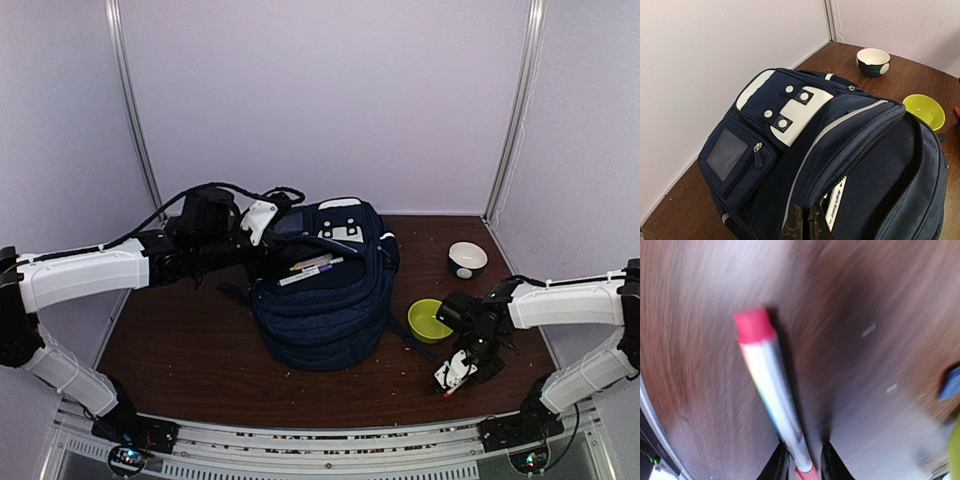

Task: Pack the student bag
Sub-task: Grab the pen from the corner of the board.

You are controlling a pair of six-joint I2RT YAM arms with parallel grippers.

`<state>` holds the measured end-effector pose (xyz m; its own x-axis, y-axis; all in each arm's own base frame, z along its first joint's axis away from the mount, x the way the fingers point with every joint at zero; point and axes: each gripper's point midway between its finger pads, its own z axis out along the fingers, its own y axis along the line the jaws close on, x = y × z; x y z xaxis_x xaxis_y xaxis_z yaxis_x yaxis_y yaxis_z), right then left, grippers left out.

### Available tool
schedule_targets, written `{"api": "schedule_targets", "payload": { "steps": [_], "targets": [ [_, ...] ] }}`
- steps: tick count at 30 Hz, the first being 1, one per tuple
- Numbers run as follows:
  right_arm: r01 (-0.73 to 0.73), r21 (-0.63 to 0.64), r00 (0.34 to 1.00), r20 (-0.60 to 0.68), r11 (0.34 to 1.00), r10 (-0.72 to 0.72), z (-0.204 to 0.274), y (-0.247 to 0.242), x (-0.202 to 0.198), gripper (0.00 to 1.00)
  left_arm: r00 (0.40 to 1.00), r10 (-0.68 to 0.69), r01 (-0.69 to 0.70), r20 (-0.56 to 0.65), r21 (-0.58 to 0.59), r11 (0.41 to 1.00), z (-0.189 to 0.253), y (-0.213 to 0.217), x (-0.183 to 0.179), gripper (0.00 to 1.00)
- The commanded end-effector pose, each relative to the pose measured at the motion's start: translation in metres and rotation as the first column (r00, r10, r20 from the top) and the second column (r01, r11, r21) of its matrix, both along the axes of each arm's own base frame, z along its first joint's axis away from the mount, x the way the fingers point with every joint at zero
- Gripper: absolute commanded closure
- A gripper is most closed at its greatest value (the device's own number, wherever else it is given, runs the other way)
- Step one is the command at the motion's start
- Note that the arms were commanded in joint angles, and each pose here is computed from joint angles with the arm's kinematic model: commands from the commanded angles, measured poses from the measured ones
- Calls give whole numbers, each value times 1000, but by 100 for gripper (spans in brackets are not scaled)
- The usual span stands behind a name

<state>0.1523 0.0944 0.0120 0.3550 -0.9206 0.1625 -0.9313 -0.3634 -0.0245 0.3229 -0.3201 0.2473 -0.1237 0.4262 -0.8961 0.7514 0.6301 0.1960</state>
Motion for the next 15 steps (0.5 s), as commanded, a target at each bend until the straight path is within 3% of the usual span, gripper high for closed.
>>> {"api": "schedule_targets", "payload": {
  "steps": [1, 5, 15],
  "targets": [
    [44, 152, 999, -19, 987, -41, -6, 39, 2, 75, 992, 63, -51, 111, -107, 993, 51, 13, 10, 100],
    [51, 147, 999, -11, 988, -50, -7, 43, 4, 75, 991, 68, -56, 114, -105, 993, 50, 15, 9, 100],
    [79, 142, 997, -16, 987, -78, -5, 42, 4, 88, 991, 66, -53, 117, -109, 993, 52, 14, 11, 100]
  ]
}}
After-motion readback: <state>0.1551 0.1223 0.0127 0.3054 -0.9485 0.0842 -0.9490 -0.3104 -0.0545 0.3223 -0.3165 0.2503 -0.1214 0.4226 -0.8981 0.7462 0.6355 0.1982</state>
